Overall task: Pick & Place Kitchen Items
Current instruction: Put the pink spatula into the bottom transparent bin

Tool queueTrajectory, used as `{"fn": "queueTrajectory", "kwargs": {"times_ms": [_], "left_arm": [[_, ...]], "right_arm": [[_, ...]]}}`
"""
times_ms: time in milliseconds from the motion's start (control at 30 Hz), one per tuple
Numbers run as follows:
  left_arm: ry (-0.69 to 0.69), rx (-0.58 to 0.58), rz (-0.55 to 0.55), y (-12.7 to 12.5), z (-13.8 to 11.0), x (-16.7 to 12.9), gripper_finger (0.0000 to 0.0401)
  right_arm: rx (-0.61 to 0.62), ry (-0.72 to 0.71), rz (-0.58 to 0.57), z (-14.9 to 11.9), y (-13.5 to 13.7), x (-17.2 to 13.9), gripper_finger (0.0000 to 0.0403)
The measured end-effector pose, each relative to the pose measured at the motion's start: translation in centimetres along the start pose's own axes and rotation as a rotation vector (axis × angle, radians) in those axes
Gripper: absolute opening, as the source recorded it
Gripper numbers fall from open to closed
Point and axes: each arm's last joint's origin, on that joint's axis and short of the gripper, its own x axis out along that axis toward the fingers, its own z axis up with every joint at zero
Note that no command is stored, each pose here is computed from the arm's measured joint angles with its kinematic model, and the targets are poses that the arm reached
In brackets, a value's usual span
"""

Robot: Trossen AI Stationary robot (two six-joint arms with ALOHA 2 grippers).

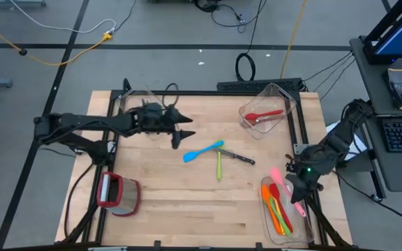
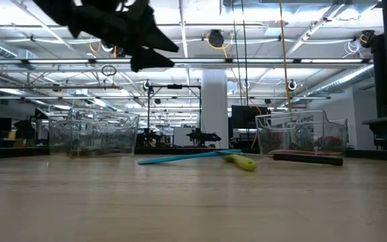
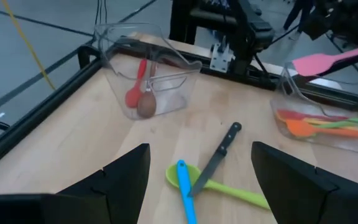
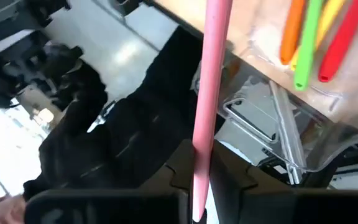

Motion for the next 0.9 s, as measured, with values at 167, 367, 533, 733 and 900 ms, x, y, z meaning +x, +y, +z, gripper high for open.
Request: {"fn": "queueTrajectory", "kwargs": {"times_ms": [167, 367, 533, 733, 900], "left_arm": [[-0.033, 0.021, -0.004, -0.1, -1.2, -2.6, 0.0285], [-0.074, 0.057, -0.008, -0.3, -1.7, -4.9, 0.0285], [-0.047, 0.069, 0.000, -0.3, -1.9, -6.0, 0.0285], [-0.051, 0.069, -0.001, -0.4, -1.8, -6.4, 0.0285], [-0.048, 0.052, -0.001, -0.4, -1.8, -6.4, 0.0285]], "right_arm": [[0.086, 0.000, -0.100, -0.6, -0.5, 1.4, 0.0021], [0.078, -0.059, -0.132, -0.8, -0.5, 3.7, 0.0021], [0.085, -0.103, -0.200, -0.5, -0.7, 5.5, 0.0021], [0.073, -0.126, -0.285, -0.5, -1.5, 7.3, 0.0021], [0.079, -0.180, -0.364, -0.1, -2.2, 8.2, 0.0021]]}}
